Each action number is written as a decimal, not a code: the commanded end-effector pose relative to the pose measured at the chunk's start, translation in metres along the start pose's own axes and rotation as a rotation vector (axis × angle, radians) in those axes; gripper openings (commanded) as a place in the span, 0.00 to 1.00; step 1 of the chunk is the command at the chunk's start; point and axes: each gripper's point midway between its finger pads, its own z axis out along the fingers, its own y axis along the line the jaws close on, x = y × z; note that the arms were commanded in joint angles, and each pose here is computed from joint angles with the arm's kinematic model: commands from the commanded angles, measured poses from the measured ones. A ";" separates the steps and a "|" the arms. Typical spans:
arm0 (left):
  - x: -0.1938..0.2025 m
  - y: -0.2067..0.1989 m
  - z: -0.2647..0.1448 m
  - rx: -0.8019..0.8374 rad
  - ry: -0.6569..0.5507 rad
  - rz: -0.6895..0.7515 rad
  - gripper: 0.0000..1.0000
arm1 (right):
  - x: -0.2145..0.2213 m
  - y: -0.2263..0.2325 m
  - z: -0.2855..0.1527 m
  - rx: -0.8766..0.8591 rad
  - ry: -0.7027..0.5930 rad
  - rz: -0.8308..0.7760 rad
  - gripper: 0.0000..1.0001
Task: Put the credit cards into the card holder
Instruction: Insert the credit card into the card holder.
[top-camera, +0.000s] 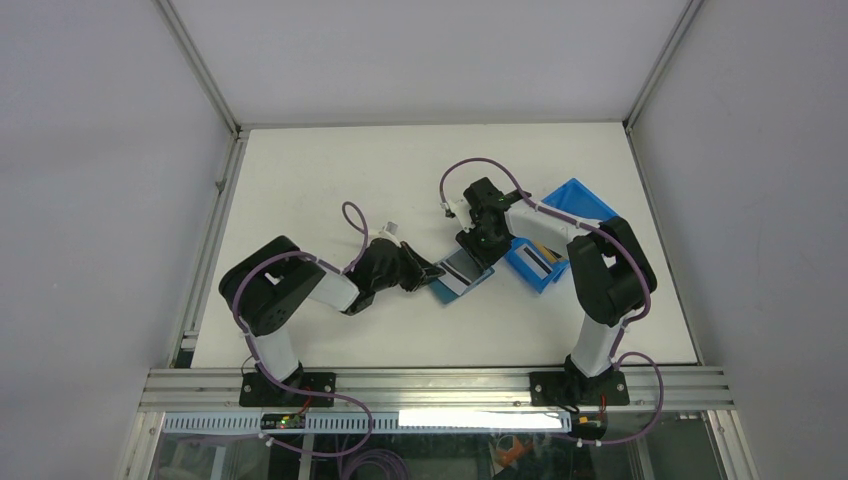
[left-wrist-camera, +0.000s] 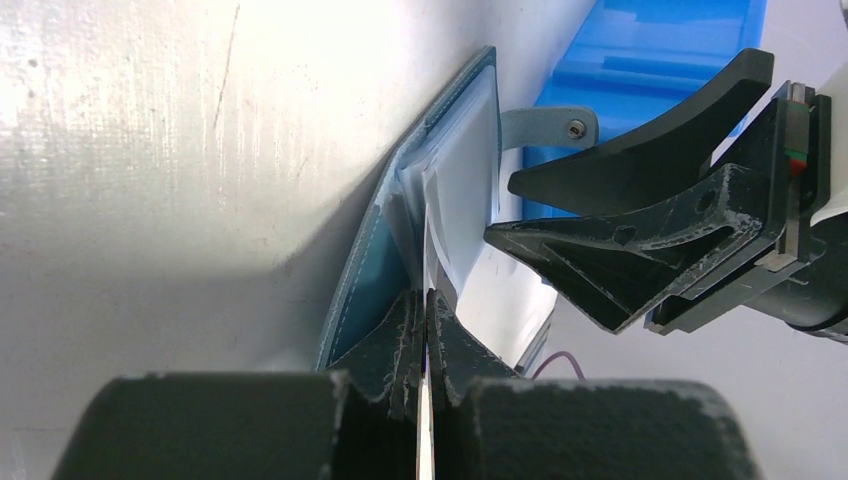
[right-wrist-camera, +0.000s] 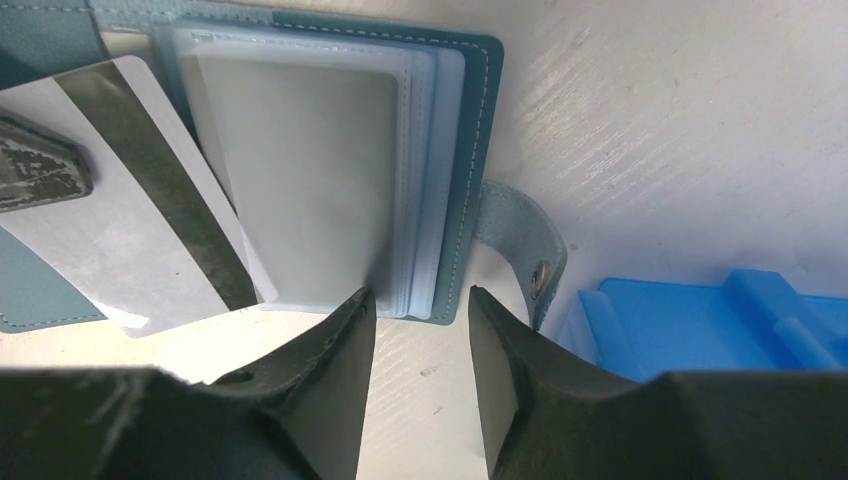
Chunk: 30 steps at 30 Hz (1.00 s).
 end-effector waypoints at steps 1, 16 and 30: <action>0.002 -0.005 0.005 -0.007 0.006 0.002 0.00 | -0.016 0.000 0.000 0.013 -0.043 0.000 0.43; 0.005 0.001 0.013 -0.037 0.034 -0.016 0.00 | -0.017 0.000 -0.001 0.014 -0.046 0.000 0.43; 0.006 0.007 0.018 -0.057 0.065 -0.062 0.00 | -0.016 0.000 -0.001 0.012 -0.045 0.000 0.43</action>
